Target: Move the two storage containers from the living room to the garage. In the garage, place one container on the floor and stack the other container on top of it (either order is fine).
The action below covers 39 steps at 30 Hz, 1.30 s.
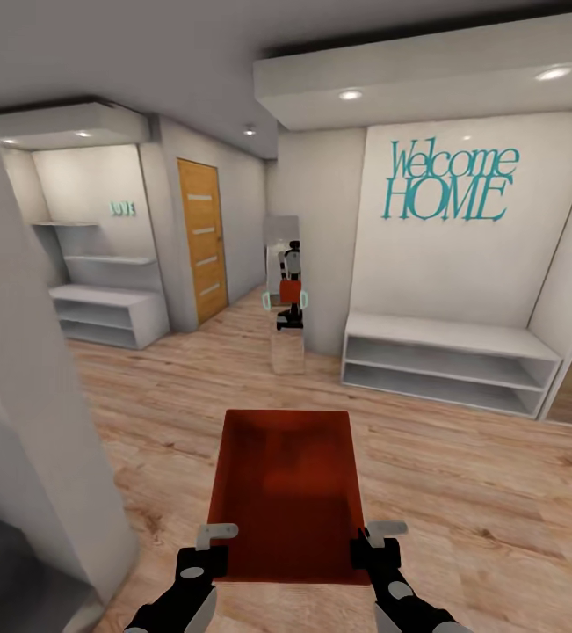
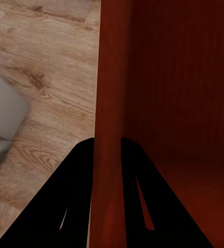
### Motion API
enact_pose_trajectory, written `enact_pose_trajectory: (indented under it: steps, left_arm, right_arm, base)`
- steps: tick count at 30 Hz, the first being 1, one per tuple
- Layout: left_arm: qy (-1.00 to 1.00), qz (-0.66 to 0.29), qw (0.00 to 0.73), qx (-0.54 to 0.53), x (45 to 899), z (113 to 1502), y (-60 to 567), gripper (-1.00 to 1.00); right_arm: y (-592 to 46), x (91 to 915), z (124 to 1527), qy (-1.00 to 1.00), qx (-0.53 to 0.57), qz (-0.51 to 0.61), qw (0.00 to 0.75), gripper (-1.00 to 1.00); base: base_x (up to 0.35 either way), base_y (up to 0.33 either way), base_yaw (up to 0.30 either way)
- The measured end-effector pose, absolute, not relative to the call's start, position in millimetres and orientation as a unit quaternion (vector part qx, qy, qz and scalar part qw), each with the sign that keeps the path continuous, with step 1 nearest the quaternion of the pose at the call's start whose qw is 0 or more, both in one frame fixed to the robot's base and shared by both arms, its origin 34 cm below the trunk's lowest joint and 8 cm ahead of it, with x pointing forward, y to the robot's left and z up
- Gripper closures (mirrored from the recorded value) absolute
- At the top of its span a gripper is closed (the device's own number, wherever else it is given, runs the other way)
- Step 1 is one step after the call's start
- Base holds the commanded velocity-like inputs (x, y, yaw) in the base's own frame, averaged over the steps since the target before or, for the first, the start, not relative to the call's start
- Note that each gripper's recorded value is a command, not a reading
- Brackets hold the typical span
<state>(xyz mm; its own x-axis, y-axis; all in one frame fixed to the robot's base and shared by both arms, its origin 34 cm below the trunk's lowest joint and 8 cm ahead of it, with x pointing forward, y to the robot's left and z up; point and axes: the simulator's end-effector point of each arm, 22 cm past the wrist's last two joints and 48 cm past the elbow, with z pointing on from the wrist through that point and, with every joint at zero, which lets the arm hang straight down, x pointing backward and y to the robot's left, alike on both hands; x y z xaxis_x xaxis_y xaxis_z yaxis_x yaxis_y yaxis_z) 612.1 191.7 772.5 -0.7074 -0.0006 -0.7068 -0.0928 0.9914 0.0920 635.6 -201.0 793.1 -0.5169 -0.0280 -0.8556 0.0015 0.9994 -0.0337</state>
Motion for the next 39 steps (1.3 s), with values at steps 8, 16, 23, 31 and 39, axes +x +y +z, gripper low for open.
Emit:
enact_pose_trajectory:
  steps: [8, 16, 23, 31, 39]
  left_arm:
    - [0.922, 0.060, 0.382, -0.025, 612.0, 772.5, 191.7, 1.00]
    - [0.922, 0.060, 0.382, -0.025, 612.0, 772.5, 191.6, 1.00]
    - [0.922, 0.060, 0.382, -0.025, 612.0, 772.5, 191.7, 1.00]
    - [0.922, 0.060, 0.382, -0.025, 612.0, 772.5, 191.9, 1.00]
    - [0.922, 0.060, 0.381, -0.026, 611.6, 772.1, 191.8, 1.00]
  right_arm:
    - [-201.0, 635.7, 793.1, 0.871, -0.008, -0.015, 0.491, 1.00]
    - [-201.0, 635.6, 793.1, 0.871, -0.007, -0.015, 0.491, 1.00]
    - [-201.0, 635.7, 793.2, 0.871, -0.008, -0.015, 0.491, 1.00]
    - [-200.8, 635.8, 793.3, 0.871, -0.008, -0.015, 0.492, 1.00]
    - [-200.8, 635.5, 792.9, 0.871, -0.008, -0.015, 0.491, 1.00]
  base:
    - [0.320, 0.000, 0.000]
    - [0.320, 0.000, 0.000]
    - [0.320, 0.000, 0.000]
    - [0.320, 0.000, 0.000]
    - [0.320, 0.000, 0.000]
